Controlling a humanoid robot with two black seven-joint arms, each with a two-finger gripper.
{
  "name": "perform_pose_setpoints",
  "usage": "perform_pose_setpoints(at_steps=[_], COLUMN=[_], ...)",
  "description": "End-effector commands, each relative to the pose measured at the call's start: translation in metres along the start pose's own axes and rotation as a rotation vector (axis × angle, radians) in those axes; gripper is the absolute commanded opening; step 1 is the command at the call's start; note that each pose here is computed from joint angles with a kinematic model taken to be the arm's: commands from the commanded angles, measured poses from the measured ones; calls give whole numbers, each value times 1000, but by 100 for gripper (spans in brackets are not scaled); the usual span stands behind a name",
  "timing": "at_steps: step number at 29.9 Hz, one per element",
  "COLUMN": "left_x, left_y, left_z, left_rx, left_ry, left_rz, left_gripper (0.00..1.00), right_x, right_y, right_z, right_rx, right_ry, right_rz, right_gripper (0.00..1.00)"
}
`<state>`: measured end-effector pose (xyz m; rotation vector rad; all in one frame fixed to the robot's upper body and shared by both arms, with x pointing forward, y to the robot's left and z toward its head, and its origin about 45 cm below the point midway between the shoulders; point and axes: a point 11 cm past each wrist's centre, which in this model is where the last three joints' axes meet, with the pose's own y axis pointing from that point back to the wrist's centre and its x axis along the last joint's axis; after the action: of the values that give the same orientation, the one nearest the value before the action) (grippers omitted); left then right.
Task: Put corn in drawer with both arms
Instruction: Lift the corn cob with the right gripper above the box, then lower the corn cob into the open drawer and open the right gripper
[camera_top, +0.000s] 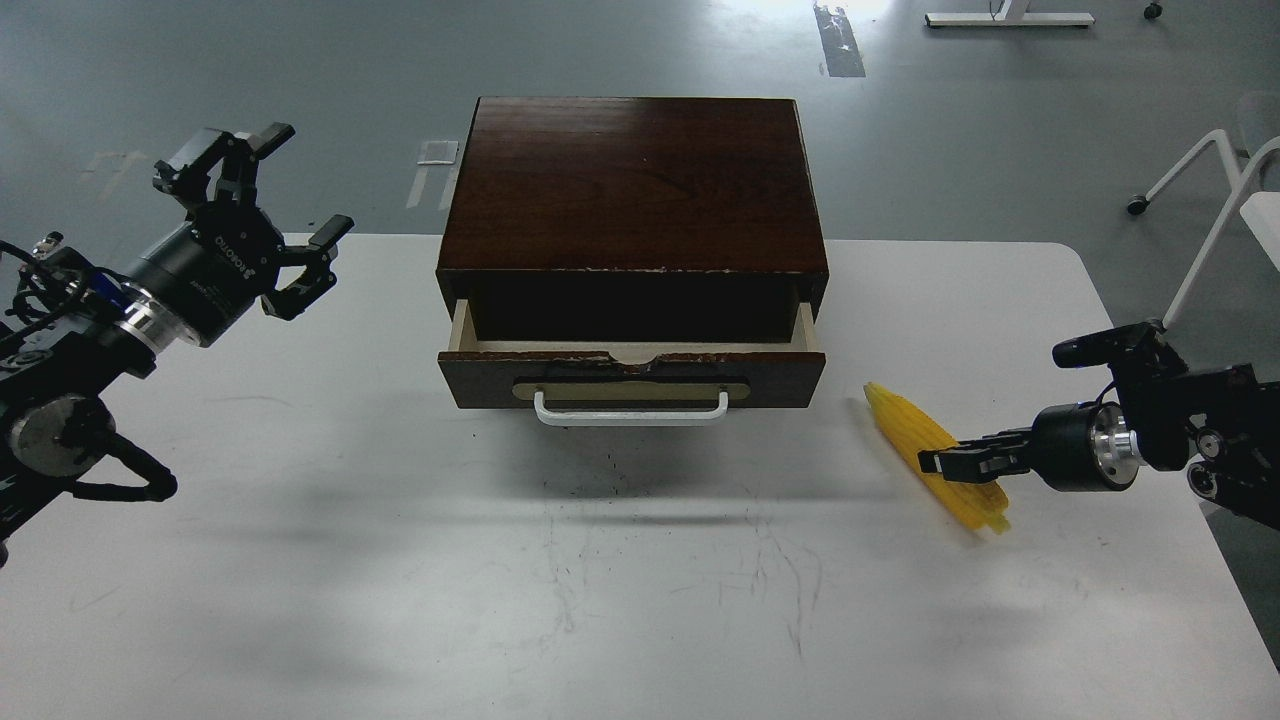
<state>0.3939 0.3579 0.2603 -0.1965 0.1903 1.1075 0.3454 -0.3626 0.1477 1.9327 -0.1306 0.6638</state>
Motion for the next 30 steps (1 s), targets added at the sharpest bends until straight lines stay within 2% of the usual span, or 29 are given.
perform_pose_setpoints(at_steps=[1, 3, 8, 12, 16, 18, 20, 23, 27, 30], left_x=[0, 0, 1, 1, 0, 0, 0, 0, 0, 0], left_y=[0, -1, -2, -2, -3, -4, -4, -4, -4, -3], left_z=[1, 4, 7, 8, 10, 11, 11, 11, 11, 11], left_rx=[-2, -14, -20, -24, -35, -37, -37, -37, -38, -37], left_ry=[0, 0, 0, 1, 4, 4, 4, 5, 4, 3], left_rz=[0, 1, 2, -1, -1, -1, -1, -2, -1, -1], left_gripper=[99, 99, 99, 99, 99, 99, 99, 99, 99, 99], right_x=[16, 30, 93, 162, 200, 219, 226, 238, 239, 230], right_y=[13, 22, 60, 103, 125, 122, 119, 105, 87, 59], right_z=[3, 3, -11, -46, -76, -115, -135, -189, -232, -263], right_rx=[-14, -20, -29, -21, -8, 21, 32, 68, 106, 129], right_ry=[16, 28, 109, 245, 334, 453, 512, 668, 783, 899], right_rz=[33, 64, 191, 318, 380, 357, 335, 272, 213, 136], right_gripper=[7, 7, 8, 8, 9, 9, 9, 9, 9, 9])
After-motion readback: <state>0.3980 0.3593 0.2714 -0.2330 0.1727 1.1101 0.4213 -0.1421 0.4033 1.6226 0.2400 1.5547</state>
